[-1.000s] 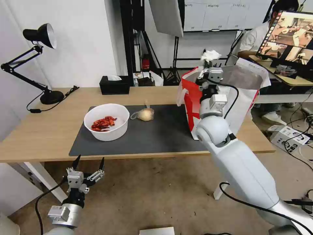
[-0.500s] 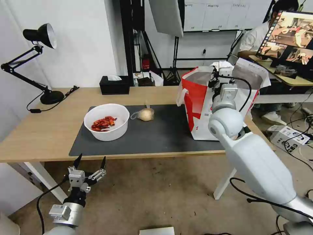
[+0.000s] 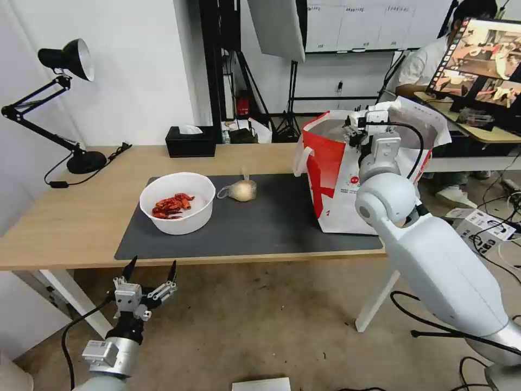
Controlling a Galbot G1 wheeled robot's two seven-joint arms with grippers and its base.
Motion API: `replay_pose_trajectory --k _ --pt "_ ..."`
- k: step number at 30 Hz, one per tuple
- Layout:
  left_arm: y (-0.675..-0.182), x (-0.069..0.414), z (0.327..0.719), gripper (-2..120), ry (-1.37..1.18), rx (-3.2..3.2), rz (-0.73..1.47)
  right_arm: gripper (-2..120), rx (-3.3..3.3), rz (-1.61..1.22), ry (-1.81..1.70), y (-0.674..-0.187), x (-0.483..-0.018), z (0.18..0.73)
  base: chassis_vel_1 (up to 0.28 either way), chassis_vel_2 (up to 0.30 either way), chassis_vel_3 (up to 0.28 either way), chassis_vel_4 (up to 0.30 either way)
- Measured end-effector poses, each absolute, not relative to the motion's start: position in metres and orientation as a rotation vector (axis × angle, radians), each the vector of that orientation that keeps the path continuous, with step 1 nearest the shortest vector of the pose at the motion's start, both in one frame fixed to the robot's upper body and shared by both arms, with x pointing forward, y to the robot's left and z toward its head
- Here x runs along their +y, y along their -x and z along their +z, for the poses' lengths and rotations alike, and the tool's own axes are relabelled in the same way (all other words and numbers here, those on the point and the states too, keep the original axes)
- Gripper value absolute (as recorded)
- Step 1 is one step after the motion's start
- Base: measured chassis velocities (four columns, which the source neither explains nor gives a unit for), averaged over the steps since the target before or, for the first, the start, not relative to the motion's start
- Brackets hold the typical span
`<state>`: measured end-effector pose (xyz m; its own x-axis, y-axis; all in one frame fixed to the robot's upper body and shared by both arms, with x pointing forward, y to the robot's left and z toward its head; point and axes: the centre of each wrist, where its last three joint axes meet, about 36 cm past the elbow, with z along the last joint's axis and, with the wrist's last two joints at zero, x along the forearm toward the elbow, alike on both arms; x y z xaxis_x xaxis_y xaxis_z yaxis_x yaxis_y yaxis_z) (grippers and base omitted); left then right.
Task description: Pick up the trash from the table and place it into the takeout bag.
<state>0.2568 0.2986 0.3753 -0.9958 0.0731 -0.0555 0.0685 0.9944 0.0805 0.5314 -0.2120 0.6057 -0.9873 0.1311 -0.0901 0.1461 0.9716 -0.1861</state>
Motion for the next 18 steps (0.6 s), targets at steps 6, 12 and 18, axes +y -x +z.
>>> replay_pose_trajectory --k 6,12,18 --pt "-0.257 0.3 0.377 100 -0.106 3.076 0.121 100 3.05 -0.297 -0.198 -0.531 -0.211 0.607 0.0 0.0 0.0 0.0" --pt "-0.26 0.301 0.38 100 -0.102 3.067 0.11 100 3.031 -0.231 -0.137 -0.528 -0.207 0.61 0.0 0.0 0.0 0.0" --pt "-0.26 0.302 0.382 100 -0.097 3.062 0.108 100 2.915 0.043 0.175 -0.507 -0.211 0.612 0.0 0.0 0.0 0.0"
